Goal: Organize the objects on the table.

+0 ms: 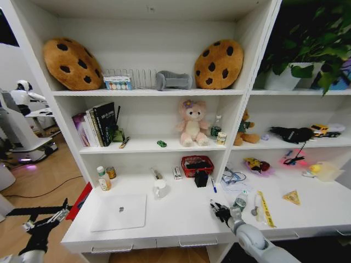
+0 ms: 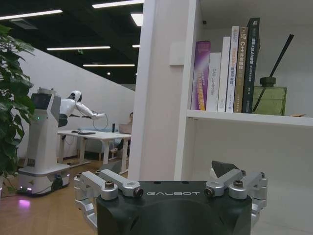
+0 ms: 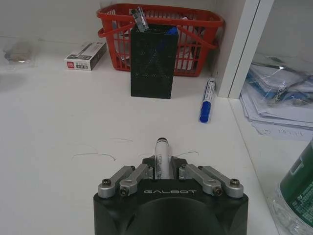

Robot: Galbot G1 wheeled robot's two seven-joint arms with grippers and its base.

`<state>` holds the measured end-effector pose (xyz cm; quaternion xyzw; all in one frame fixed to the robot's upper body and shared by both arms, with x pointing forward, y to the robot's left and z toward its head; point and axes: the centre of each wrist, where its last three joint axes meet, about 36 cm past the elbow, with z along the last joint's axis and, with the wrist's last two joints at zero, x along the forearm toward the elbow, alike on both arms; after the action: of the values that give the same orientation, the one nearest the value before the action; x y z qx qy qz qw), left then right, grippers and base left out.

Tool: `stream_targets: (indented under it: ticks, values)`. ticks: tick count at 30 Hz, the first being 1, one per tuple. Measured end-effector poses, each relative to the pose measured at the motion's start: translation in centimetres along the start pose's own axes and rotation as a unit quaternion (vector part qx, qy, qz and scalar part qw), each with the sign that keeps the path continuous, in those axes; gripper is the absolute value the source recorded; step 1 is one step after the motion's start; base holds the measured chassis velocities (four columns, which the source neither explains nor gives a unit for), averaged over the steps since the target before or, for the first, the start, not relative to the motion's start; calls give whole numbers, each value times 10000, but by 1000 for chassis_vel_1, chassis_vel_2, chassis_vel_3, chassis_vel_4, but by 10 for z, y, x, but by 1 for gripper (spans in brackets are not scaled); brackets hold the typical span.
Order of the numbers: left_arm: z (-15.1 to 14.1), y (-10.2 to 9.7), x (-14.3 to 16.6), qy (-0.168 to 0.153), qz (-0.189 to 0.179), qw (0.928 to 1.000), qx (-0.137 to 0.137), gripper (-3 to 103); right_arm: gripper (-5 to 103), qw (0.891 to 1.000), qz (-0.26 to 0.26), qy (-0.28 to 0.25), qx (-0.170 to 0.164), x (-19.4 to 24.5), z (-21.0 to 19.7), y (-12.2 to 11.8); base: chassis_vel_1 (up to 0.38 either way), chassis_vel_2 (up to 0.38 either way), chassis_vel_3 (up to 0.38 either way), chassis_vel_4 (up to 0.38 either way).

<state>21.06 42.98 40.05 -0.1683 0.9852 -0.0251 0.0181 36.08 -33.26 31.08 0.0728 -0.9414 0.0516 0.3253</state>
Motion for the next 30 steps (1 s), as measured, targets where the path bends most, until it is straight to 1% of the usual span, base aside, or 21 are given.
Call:
stream_targets:
  ticks: [2,3,4,12,16,18,19,20,21,22,23,25,27,28,30]
  values:
    - [0,0,0,-3,5,10000,3,100,19,10000,3,-1,1,0,0,0,0,0,0,0]
    - [0,-1,-1,-7,7,10000,6,100,14,10000,7,-4,4,0,-1,-1,0,0,0,0]
    - [0,-1,-1,-11,8,10000,9,100,11,10000,10,-7,7,0,-1,-1,0,0,0,0]
    - [2,-1,1,-1,1,10000,4,100,11,10000,8,-42,11,-1,-6,0,0,0,0,0]
    - [1,0,0,-21,-7,10000,-3,100,11,9997,22,-200,126,-1,-11,0,0,0,0,0]
    - [0,1,-1,-40,-7,10000,-5,100,11,9988,31,-412,252,-2,-17,0,0,0,0,0]
    - [0,1,-1,-40,-7,10000,-5,100,11,9988,31,-412,252,-2,-17,0,0,0,0,0]
    - [-1,0,-2,-50,-5,10000,-5,100,11,9968,40,-687,408,-3,-23,0,0,0,0,0]
    - [-1,0,-2,-51,-3,10000,0,100,11,9949,41,-879,485,-5,-27,1,0,0,0,0]
    - [0,-1,-2,-49,1,10000,5,100,11,9930,47,-1051,531,-6,-32,1,0,0,0,0]
    - [0,-1,-2,-49,1,10000,5,100,11,9930,47,-1051,531,-6,-32,1,0,0,0,0]
    - [0,-2,-2,-42,9,10000,7,100,11,9883,80,-1370,659,-11,-41,-2,0,0,0,0]
    - [0,-2,-2,-41,8,10000,6,100,11,9868,91,-1458,693,-13,-43,-3,0,0,0,0]
    - [0,-2,-2,-38,8,10000,2,100,11,9832,120,-1660,756,-17,-49,-5,0,0,0,0]
    - [0,-2,-1,-37,8,10000,1,100,11,9816,134,-1735,783,-19,-52,-6,0,0,0,0]
